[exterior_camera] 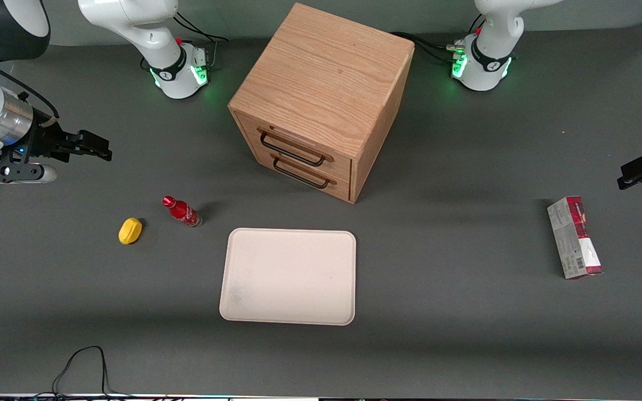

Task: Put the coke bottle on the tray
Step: 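Move the open right gripper over the red Coca-Cola bottle, then lower the right gripper and close it around the bottle's body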

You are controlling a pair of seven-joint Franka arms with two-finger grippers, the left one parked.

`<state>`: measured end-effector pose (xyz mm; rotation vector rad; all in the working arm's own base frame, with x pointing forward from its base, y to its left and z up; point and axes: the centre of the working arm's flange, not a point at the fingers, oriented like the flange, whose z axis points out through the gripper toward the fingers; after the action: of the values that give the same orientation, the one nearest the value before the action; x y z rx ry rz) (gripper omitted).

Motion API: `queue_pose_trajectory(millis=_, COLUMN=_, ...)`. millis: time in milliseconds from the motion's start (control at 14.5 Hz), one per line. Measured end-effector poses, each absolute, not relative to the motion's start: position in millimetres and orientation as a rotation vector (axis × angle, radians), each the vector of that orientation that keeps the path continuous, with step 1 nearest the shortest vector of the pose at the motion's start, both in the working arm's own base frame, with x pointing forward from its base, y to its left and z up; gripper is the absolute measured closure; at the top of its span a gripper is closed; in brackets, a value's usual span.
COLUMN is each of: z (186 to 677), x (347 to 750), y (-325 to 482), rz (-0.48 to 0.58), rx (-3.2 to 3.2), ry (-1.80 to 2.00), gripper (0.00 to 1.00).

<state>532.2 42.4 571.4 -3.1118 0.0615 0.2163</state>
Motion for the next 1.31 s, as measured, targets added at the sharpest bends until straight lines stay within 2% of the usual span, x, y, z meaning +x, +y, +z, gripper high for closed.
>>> queue_pose_trajectory(millis=414, z=567.3, x=541.9, y=98.4, rz=0.218, rx=-3.126, ry=0.137, gripper=0.0)
queue_pose_trajectory(millis=759, z=552.0, x=541.1, y=95.8, rz=0.261, rx=-3.128, ry=0.149, gripper=0.0)
queue_pose_trajectory(millis=897, z=525.9, x=543.7, y=95.9, rz=0.249, rx=-3.127, ry=0.153, gripper=0.0)
queue_pose_trajectory(millis=1310, z=407.9, x=536.2, y=93.3, rz=0.166, rx=-3.123, ry=0.17, gripper=0.0)
